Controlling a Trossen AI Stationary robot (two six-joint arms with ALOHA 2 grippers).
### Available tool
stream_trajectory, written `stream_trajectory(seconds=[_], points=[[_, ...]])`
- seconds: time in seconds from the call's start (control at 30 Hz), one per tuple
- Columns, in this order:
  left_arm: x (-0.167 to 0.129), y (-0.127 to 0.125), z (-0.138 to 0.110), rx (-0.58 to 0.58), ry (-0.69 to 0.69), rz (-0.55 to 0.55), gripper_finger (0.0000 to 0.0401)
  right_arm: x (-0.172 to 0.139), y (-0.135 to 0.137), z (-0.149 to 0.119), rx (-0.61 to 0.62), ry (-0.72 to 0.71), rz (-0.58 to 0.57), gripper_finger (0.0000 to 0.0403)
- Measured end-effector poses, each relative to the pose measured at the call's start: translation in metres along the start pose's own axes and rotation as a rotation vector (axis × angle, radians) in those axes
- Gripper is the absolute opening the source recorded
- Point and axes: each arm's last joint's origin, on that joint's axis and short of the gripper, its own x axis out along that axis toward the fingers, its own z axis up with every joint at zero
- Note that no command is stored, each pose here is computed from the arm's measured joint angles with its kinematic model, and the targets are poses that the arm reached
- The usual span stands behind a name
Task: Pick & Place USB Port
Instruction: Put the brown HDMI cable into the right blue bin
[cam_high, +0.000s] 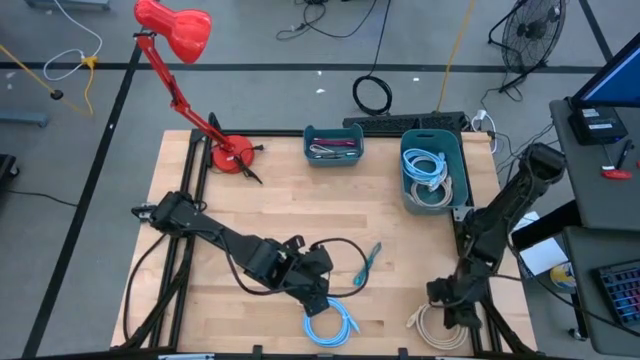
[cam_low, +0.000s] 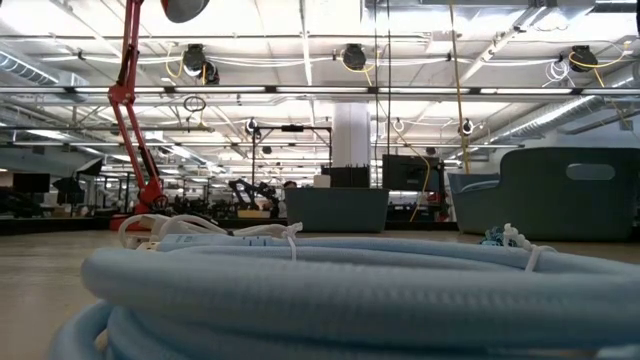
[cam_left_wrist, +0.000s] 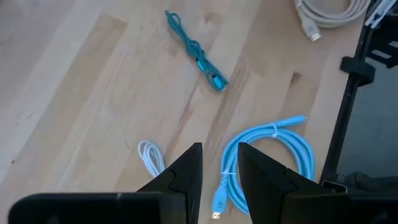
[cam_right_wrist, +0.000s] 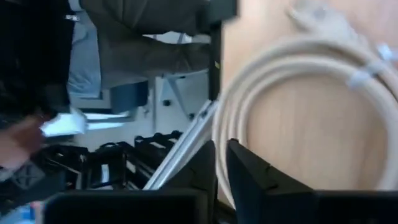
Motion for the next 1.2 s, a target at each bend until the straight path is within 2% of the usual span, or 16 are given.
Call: stream_trajectory(seconds=[0.1, 0.23, 0.37, 0.53, 0.73, 0.9, 1.03, 1.2], points=[[0.0, 0.001, 0.001, -0.001, 0.001, 0.003, 0.0104, -0.006, 0.02, 0.006, -0.1, -0.025, -0.091, 0.0005], [0.001, 0.003, 0.002, 0.003, 0.001, 0.009, 0.0104, -0.027, 0.052, 0.016, -0.186, -0.051, -0.288, 0.0003], [0.003, 0.007, 0.006, 0.009, 0.0, 0.016, 0.0104, -0.045, 0.078, 0.024, -0.221, -0.101, -0.456, 0.0001], [0.005, 0.011, 0.01, 0.022, -0.002, 0.024, 0.0104, -0.041, 0.097, 0.031, -0.285, -0.07, -0.585, 0.0001], [0.006, 0.014, 0.013, 0.03, -0.003, 0.028, 0.0104, -0.01, 0.089, 0.023, -0.36, 0.084, -0.726, 0.0], [0.006, 0.015, 0.014, 0.042, 0.017, 0.009, 0.0104, -0.002, 0.076, 0.014, -0.362, 0.139, -0.79, 0.0007], [0.007, 0.015, 0.014, 0.045, 0.027, -0.001, 0.0104, 0.002, 0.064, 0.01, -0.318, 0.157, -0.802, 0.0041], [0.007, 0.015, 0.014, 0.042, 0.027, -0.001, 0.0104, 0.013, 0.054, 0.008, -0.292, 0.14, -0.728, 0.0102]])
